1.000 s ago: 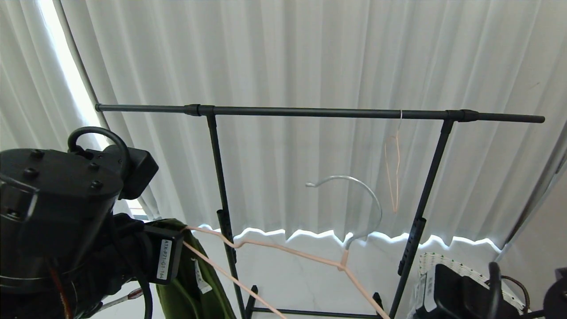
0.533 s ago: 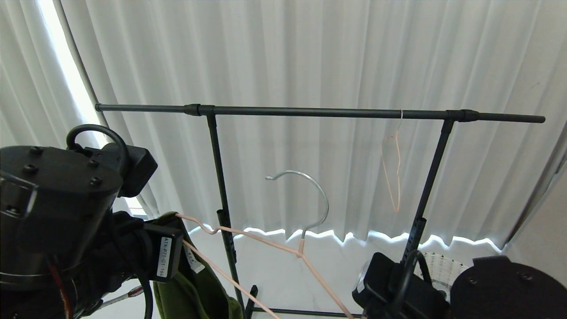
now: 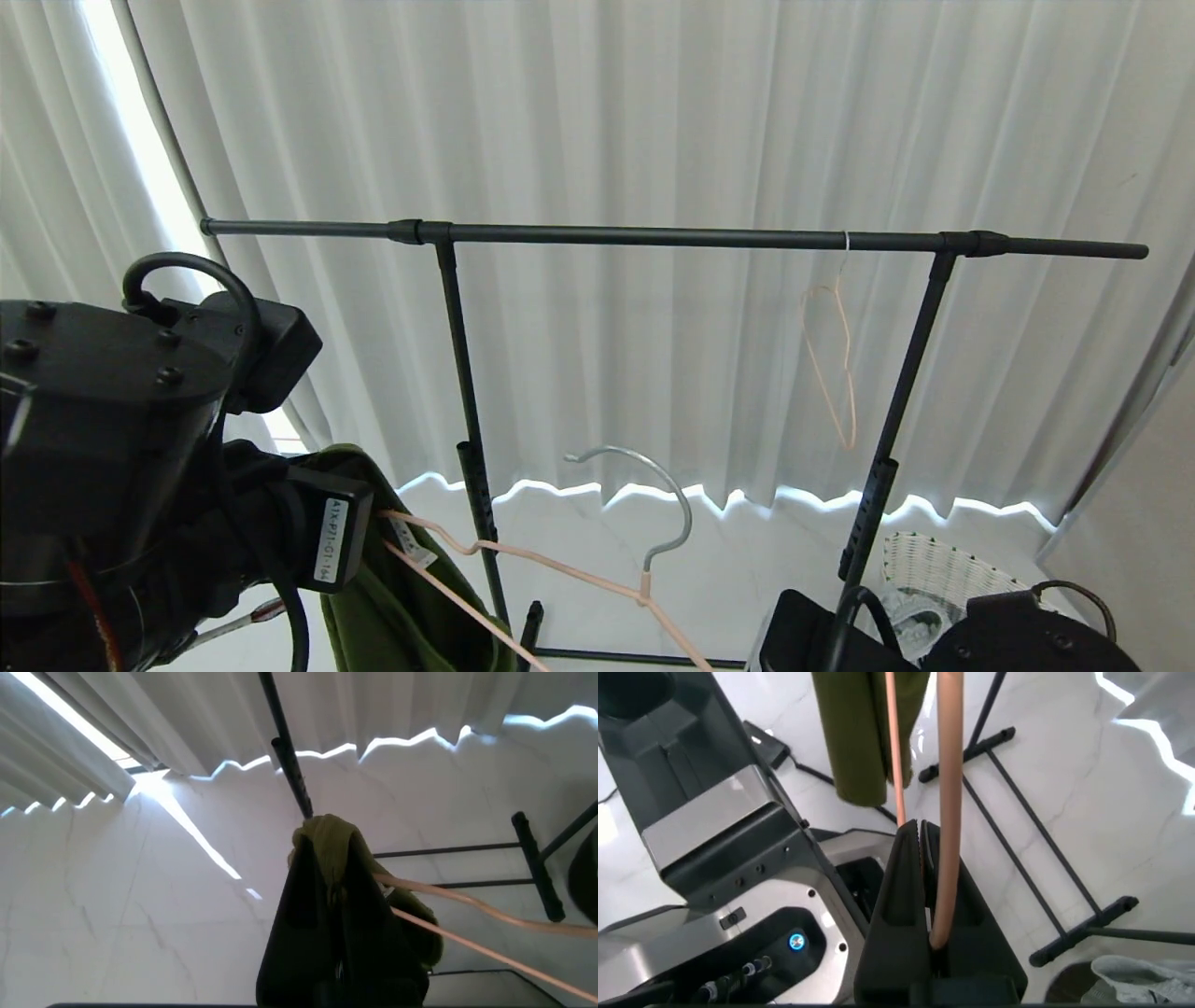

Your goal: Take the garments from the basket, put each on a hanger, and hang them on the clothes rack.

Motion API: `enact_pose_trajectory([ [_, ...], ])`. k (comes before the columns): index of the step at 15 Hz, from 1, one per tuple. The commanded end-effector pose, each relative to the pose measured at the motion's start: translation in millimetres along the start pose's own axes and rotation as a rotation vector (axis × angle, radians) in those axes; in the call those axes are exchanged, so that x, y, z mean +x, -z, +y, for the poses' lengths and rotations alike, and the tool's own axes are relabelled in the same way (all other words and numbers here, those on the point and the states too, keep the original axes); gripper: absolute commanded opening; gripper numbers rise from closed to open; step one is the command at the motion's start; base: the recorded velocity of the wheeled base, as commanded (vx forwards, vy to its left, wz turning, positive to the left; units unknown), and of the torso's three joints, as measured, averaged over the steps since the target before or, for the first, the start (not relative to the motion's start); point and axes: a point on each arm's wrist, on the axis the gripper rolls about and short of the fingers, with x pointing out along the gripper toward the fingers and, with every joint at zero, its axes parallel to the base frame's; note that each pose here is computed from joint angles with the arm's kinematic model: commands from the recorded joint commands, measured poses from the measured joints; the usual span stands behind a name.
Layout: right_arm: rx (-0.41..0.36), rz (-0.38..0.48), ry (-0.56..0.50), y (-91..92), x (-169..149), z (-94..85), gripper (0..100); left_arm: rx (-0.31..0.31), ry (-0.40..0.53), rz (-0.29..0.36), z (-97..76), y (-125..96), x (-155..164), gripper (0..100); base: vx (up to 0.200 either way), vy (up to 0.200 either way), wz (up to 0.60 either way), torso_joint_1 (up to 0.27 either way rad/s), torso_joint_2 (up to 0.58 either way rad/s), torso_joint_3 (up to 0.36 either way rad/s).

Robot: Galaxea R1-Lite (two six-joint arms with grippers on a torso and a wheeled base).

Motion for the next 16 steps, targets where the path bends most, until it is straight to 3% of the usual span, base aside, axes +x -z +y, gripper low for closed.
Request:
enact_pose_trajectory([
  [1, 0.002, -0.018, -0.005, -2.1, -4, 0.1, 0, 0.005, 0.004, -0.003, -0.1, 0, -1, 0, 0.0, 0.0, 0.0, 0.0, 0.0, 0.0],
  [4, 0.0, -0.03, -0.022, -3.8, -8, 0.4, 0, 0.051, 0.053, -0.01, -8.7, 4, -6, 0, 0.0, 0.0, 0.0, 0.0, 0.0, 0.0],
  [8, -0.016, 0.024, -0.056, 3.5, -26, -0.7, 0, 0.177, 0.091, -0.007, -16.1, 11, -9, 0, 0.0, 0.0, 0.0, 0.0, 0.0, 0.0],
  [12, -0.02, 0.07, -0.096, 21.5, -49, -7.0, 0, 0.223, 0.162, -0.013, -25.8, 17, -16, 0, 0.0, 0.0, 0.0, 0.0, 0.0, 0.0],
  [16, -0.016, 0.034, -0.117, 23.6, -57, -8.1, 0, 0.245, 0.198, -0.013, -31.5, 22, -18, 0, 0.0, 0.0, 0.0, 0.0, 0.0, 0.0],
])
